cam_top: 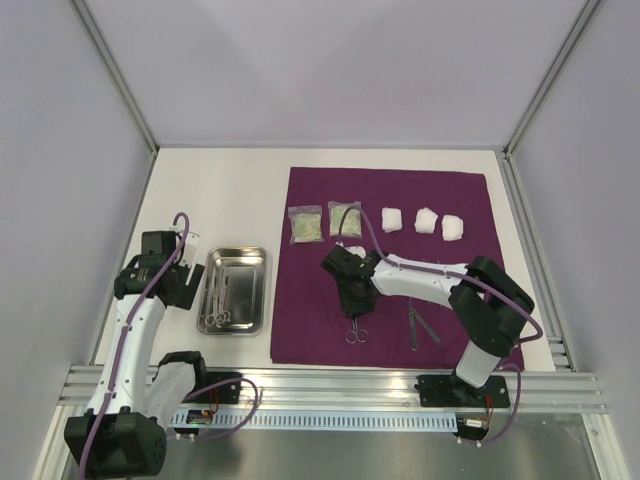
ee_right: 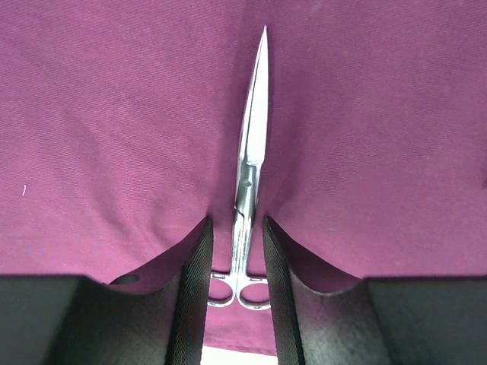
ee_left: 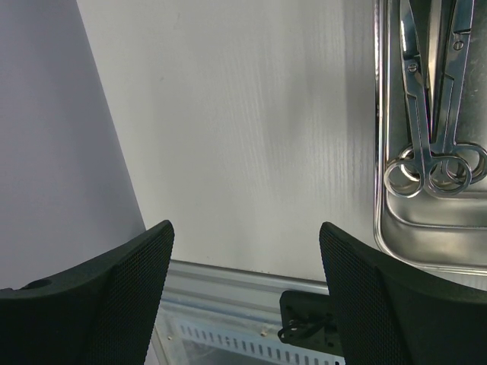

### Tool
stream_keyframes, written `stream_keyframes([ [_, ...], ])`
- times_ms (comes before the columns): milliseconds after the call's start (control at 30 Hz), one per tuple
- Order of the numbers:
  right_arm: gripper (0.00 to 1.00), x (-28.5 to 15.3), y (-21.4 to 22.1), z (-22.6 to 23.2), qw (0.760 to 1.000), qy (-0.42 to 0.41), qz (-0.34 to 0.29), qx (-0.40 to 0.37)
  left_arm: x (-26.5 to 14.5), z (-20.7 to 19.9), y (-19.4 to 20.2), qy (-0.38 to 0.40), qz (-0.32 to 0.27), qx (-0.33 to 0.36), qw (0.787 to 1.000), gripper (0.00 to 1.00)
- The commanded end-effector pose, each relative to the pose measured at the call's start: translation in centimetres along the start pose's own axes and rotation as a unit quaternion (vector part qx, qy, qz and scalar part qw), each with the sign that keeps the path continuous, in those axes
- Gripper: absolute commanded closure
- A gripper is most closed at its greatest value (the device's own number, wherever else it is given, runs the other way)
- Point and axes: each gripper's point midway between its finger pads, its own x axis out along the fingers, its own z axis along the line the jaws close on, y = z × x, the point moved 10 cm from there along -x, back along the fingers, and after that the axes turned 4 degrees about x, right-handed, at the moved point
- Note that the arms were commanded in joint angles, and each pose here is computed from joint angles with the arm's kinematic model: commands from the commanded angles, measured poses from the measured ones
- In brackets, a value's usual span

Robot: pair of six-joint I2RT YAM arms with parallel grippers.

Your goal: Prepare the surgical pack

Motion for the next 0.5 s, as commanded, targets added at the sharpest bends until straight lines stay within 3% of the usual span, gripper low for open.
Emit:
stream_keyframes([
  [0,0.67,2.0,0.7,-0.4,1.0,0.008,0.013,0.004,0.2,0.1,-0.1,-0.009,0.002,-0.013,1.0,0.14],
  [200,0.76,3.2,1.0,-0.8,0.999,0.034,0.022,-0.005,0.1,0.1,0.0,-0.015,0.001,-0.015,1.0,0.14],
  [400,0.97,2.6,0.8,-0.5,1.0,0.023,0.009,-0.005,0.1,0.2,0.0,-0.014,0.001,-0.014,1.0,0.14],
  [467,1.0,2.6,0.7,-0.4,1.0,0.023,0.006,-0.004,0.1,0.2,0.0,-0.015,-0.001,-0.014,1.0,0.14],
])
